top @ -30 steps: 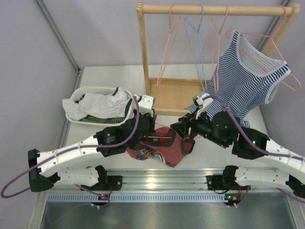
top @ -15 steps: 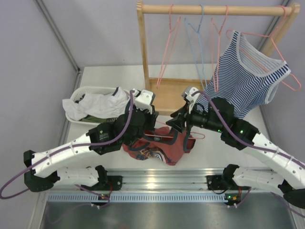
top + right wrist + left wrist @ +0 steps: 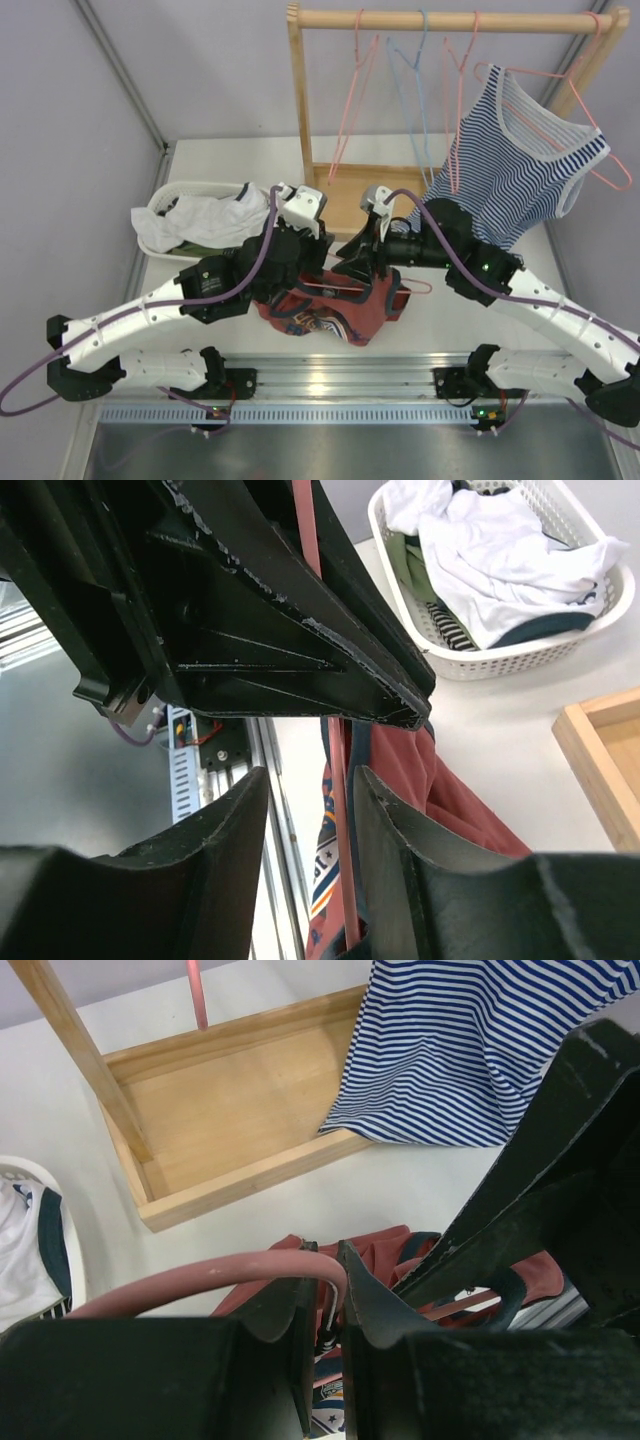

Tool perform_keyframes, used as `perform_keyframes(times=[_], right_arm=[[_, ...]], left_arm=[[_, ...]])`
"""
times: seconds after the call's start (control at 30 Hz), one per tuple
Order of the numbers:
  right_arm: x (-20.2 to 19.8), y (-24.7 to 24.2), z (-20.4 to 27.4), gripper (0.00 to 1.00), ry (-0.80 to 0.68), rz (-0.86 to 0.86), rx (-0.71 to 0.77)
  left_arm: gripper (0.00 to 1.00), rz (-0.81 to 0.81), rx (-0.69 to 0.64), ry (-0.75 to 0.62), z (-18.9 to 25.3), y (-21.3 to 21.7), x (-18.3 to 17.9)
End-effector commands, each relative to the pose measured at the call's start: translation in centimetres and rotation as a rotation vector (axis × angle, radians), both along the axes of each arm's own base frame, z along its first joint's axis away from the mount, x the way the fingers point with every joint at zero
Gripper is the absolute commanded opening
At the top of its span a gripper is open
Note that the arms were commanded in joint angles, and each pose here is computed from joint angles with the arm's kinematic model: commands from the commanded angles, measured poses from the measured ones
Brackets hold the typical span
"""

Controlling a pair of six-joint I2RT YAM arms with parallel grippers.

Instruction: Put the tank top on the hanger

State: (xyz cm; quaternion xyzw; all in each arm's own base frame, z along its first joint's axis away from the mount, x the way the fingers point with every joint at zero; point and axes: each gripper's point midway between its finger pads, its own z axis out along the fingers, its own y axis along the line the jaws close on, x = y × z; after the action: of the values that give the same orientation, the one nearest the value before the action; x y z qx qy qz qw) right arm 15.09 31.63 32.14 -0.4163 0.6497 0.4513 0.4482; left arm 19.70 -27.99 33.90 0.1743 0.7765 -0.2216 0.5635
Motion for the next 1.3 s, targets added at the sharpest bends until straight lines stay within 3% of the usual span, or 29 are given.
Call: perform_keyframes(times=[0.0,0.47,0.87,1.27], right_arm=[[0.0,0.9,2.1,0.39,-0.067,0.050,0.069],[0.3,2.6,1.2,0.24,-0.064,0.115,0.060],[-1.1,3.2,1.4,0.00,-0.037,0.212,0.105],[-2.4,2.7,1.9,0.00,-0.010,0.203,0.172]], left_arm=[[0.00,-0.012,-0.059,-0.036,3.0,-0.1,-0.2],[0.00,-0.016,-0.048,-0.042,3.4,-0.3,-0.2],[0.00,-0.018,-0.050,-0.049,3.7,-0.3,-0.2],[0.00,-0.021,-0.062,-0.048,3.9,-0.6,-0.3]])
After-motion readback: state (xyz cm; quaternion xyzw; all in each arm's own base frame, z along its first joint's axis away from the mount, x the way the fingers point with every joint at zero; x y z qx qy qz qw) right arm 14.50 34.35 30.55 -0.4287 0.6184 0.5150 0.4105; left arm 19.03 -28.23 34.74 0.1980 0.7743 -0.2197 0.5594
